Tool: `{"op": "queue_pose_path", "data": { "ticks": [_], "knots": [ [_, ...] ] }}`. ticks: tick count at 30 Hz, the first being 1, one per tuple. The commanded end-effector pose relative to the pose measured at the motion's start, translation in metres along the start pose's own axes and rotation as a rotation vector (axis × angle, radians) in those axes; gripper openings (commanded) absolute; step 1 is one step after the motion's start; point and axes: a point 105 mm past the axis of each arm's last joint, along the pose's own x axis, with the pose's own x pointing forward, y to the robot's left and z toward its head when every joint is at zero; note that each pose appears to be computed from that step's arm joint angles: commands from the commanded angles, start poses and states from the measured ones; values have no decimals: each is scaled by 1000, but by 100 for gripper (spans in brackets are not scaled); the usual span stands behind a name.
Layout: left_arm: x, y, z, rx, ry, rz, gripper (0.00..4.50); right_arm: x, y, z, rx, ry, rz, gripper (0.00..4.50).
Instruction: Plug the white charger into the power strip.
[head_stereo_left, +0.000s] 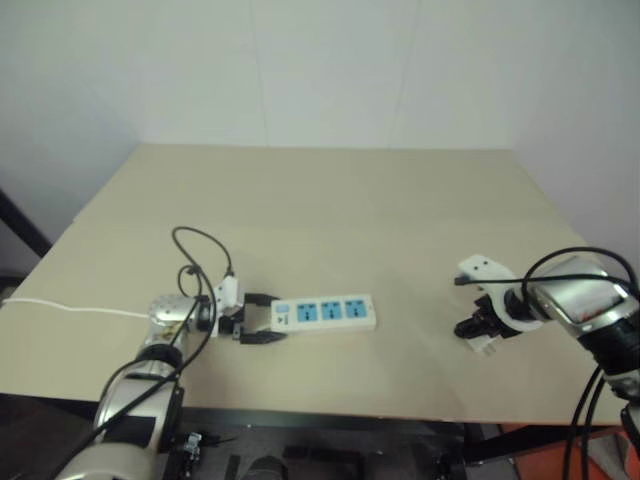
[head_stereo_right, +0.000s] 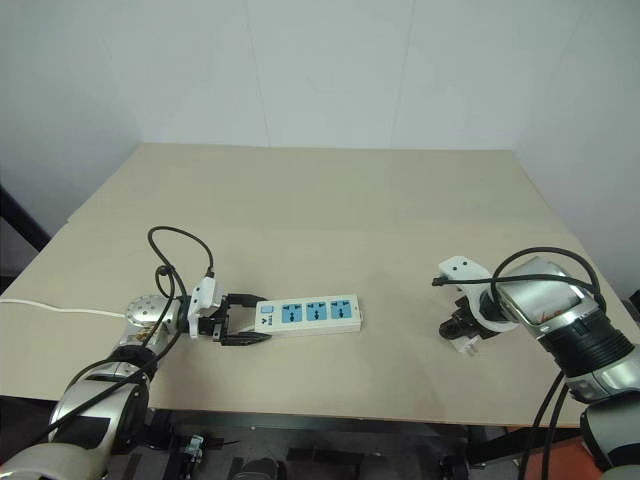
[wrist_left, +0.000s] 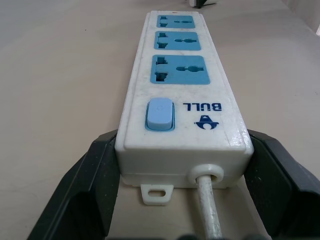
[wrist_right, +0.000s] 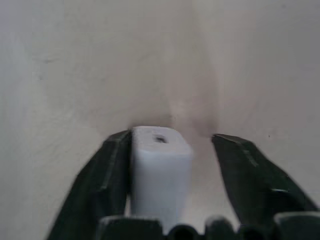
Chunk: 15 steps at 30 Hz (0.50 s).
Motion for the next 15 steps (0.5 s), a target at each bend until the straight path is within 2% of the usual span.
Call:
{"op": "queue_pose_path", "data": {
  "ticks": [1,3,11,15],
  "knots": [
    [6,-15,-13,-35,44,-73,327,-8,-5,9,-26,-31,-35,189],
    [6,-15,-13,-34,45,-75,327,-10,-4,10,-54,-31,-41,128],
    [4,-14,-12,-31,67,-92,327,-35,8,35,-160,-137,-36,128],
    [4,-13,-11,-27,74,-102,327,-59,26,74,-236,-389,54,128]
  ]
}}
